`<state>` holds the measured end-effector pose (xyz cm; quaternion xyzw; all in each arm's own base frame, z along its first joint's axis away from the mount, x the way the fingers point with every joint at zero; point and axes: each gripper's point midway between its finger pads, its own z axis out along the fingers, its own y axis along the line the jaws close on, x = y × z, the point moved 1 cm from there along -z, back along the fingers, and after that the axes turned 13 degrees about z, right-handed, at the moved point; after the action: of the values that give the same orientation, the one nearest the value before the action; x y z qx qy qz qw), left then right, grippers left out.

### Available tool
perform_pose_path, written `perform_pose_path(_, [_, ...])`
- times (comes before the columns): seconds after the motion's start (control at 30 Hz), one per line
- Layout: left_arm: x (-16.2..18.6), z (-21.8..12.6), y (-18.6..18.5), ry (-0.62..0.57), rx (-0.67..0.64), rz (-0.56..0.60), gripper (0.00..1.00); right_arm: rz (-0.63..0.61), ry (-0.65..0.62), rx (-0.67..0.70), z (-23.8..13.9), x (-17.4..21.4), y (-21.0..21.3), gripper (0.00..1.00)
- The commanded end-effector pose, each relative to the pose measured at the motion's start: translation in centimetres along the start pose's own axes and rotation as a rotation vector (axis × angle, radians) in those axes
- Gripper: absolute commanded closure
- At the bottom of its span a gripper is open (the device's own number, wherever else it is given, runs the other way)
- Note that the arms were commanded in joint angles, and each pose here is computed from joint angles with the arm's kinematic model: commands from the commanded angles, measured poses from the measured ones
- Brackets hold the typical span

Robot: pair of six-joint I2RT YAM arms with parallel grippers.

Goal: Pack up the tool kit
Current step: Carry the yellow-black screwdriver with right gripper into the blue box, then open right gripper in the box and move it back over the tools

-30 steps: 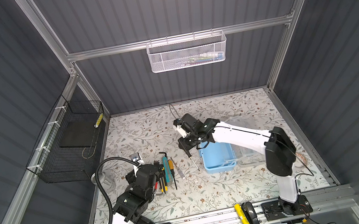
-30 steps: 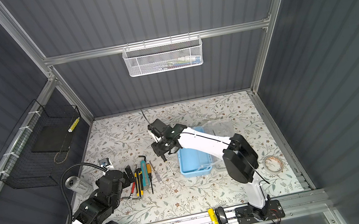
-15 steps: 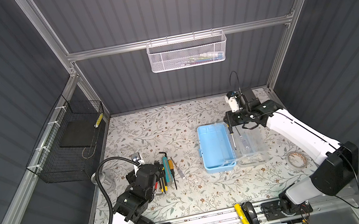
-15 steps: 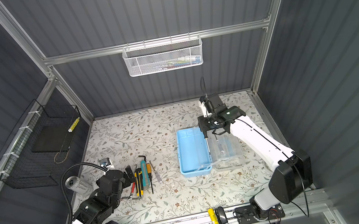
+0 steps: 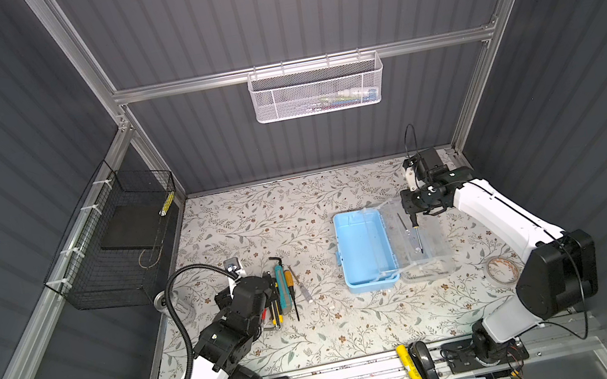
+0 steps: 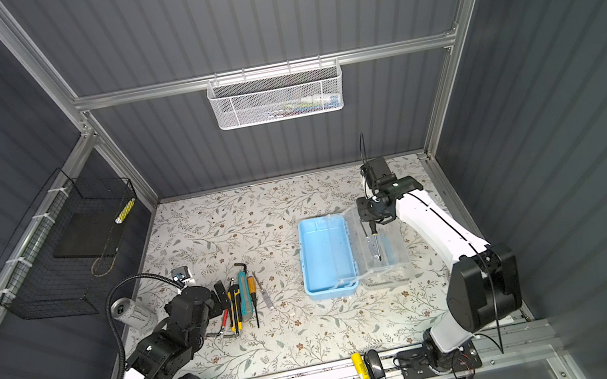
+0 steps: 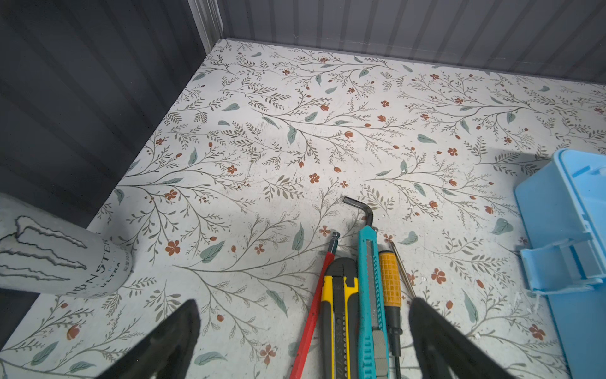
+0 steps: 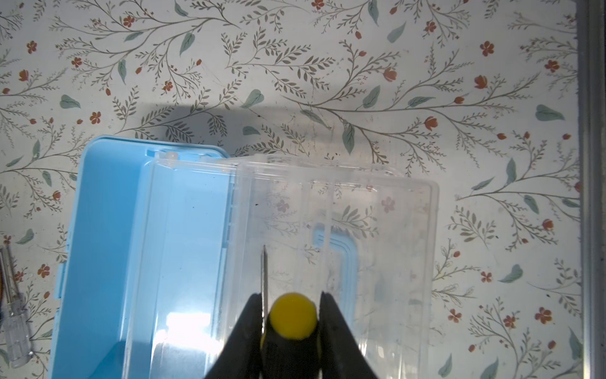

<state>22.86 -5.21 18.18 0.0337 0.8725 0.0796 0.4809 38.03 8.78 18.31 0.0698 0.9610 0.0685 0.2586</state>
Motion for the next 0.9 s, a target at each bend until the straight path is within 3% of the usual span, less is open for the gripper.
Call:
perform_pose_path(0.0, [0.0,0.0,0.0,-0.005,0.005,0.014,0.0,-0.01,0.038,0.012,1.1,0.6,-0.2,1.0])
perform_pose_path(0.07, [-0.1,-0.1,0.0,-0.007,0.007,0.012,0.01,-0.004,0.038,0.015,1.5,0.7,-0.3,0.98])
perform_pose_path(0.2, [0.0,-0.1,0.0,-0.007,0.007,0.012,0.01,0.004,0.042,0.02,2.0,0.9,-0.4,0.74])
perform_pose_path(0.3, [0.0,-0.1,0.0,-0.007,0.006,0.013,0.01,0.002,0.036,0.033,2.0,0.7,-0.6,0.65])
perform_pose_path(0.57, [-0.1,-0.2,0.1,-0.011,0.004,0.007,0.01,-0.032,-0.023,0.025,-0.8,-0.1,0.8,0.55])
perform_pose_path(0.7, [-0.1,-0.2,0.2,-0.013,-0.001,0.004,0.0,-0.125,-0.07,-0.09,-2.9,1.4,6.3,0.54])
perform_pose_path(0.87, [-0.1,-0.3,0.3,-0.017,-0.002,-0.003,0.01,-0.244,-0.047,-0.302,-3.5,6.7,16.1,0.53])
